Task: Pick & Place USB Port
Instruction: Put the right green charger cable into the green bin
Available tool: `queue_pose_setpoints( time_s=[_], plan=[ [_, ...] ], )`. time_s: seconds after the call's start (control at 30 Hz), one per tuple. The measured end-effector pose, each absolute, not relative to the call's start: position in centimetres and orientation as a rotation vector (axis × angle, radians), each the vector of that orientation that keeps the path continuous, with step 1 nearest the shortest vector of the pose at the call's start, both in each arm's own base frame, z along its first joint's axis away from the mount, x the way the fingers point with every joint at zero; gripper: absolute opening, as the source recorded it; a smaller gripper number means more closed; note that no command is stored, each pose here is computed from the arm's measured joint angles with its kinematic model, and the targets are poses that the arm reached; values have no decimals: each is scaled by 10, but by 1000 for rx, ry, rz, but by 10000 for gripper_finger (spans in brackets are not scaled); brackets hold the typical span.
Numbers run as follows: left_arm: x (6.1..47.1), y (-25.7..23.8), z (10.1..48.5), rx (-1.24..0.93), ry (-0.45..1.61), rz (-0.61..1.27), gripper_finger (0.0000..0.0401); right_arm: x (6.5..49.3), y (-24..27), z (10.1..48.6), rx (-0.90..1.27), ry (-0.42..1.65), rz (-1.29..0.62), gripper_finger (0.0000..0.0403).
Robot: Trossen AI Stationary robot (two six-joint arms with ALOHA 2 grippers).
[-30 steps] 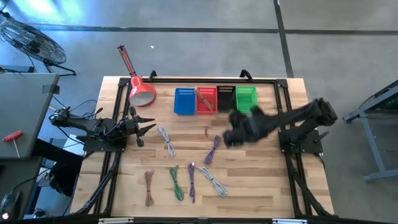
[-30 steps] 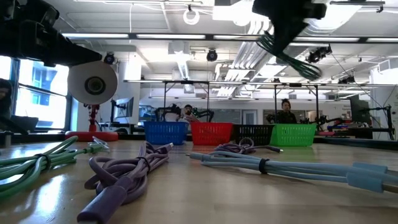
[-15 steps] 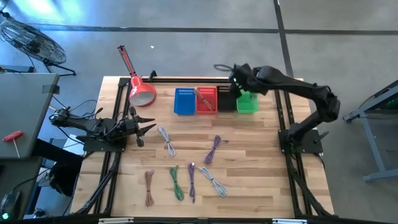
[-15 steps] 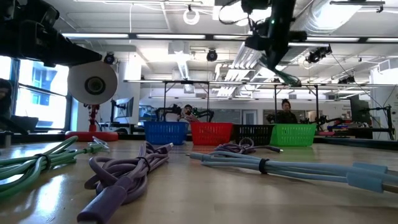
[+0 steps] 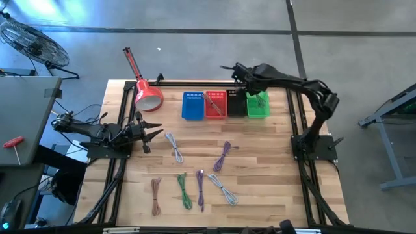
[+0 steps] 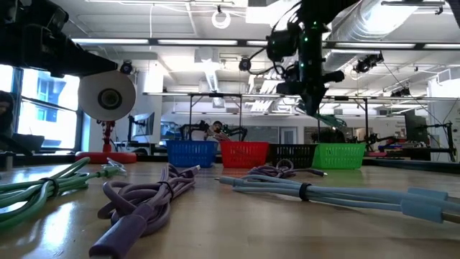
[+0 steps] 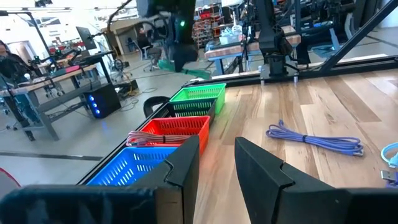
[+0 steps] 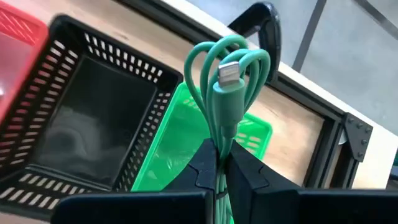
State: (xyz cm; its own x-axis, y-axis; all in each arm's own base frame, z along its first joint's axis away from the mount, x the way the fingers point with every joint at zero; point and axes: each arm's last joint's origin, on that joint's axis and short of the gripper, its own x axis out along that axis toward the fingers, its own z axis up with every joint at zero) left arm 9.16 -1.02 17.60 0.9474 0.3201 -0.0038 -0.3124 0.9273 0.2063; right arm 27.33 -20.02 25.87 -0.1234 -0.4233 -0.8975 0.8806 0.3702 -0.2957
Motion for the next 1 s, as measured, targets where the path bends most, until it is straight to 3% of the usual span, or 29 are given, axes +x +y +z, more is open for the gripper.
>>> queue_pose_setpoints(
  time_s=[0.33,0.6,0.77,1.0],
  plan=[
    [92,-10,176,206,39,324,99,278,-203,238,522,1272,-1196,5],
    [92,-10,176,207,41,324,99,265,-196,192,563,1326,-1175,5],
    [92,-10,176,207,41,324,99,267,-195,189,589,1303,-1140,6],
    [92,-10,176,206,40,324,99,267,-195,189,545,1313,-1145,78]
  ],
)
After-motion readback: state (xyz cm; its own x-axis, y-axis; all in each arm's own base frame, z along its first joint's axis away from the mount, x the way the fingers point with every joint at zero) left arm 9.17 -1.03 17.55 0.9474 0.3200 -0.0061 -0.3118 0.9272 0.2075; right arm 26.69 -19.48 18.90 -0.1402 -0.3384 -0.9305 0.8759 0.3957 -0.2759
